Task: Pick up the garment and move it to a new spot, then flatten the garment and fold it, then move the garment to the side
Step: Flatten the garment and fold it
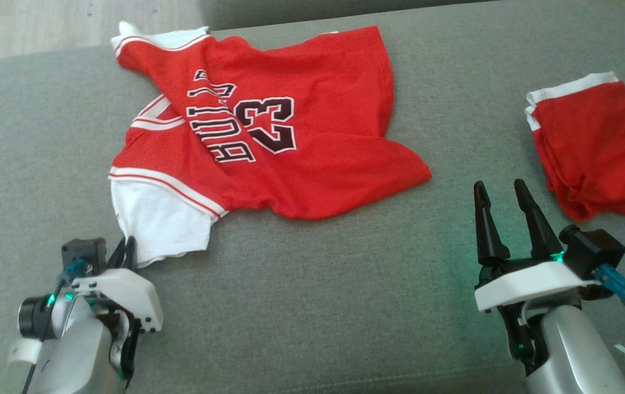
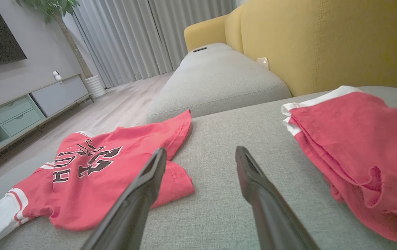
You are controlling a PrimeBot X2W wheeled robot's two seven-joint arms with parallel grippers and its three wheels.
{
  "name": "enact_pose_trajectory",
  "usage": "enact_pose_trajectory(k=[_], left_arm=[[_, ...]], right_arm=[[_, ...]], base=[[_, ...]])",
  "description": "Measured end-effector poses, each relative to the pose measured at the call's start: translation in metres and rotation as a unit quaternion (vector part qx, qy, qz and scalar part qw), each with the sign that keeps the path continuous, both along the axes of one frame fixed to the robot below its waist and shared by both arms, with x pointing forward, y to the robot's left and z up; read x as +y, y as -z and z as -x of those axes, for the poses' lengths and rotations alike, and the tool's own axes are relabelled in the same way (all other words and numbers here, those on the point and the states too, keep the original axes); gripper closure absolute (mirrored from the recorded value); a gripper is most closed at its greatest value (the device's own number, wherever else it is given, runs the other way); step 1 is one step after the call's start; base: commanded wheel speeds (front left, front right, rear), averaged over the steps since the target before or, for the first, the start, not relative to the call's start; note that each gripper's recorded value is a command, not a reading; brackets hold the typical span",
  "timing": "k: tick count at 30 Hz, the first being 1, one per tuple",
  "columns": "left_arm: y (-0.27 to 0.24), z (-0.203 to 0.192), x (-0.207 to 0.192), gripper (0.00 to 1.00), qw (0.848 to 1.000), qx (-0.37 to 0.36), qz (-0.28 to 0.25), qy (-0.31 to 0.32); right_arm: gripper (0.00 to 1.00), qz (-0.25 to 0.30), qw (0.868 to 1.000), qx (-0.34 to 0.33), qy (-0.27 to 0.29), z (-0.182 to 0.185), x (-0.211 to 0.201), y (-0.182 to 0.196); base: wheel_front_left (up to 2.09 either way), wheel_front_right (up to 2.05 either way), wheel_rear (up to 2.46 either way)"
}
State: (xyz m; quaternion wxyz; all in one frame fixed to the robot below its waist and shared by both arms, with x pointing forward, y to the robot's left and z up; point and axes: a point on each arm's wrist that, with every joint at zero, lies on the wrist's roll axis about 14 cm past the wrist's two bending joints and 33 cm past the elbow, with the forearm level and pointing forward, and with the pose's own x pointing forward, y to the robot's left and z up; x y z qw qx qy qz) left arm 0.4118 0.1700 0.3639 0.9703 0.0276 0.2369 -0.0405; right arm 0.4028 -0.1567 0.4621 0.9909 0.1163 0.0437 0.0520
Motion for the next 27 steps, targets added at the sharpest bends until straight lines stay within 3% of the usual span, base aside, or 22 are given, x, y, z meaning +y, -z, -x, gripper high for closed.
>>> enact_pose_trajectory(k=[6, 12, 27], left_arm=[[-0.042, -0.014, -0.006, 1.0, 0.995, -0.096, 0.031, -0.003], [-0.104, -0.026, 0.0, 1.0, 0.978, -0.201, 0.05, -0.022], [-0.094, -0.007, 0.019, 1.0, 0.978, -0.194, 0.043, -0.057]], right_arm=[[0.0, 0.003, 1.0, 0.02, -0.012, -0.001, 0.007, 0.009], [0.0, 0.012, 0.995, 0.089, -0.038, 0.0, 0.021, 0.04], [0.0, 0.04, 0.982, 0.169, -0.067, -0.034, 0.038, 0.08]], base=[[0.0, 0.0, 0.0], [0.0, 0.0, 0.0], [0.0, 0.0, 0.0]])
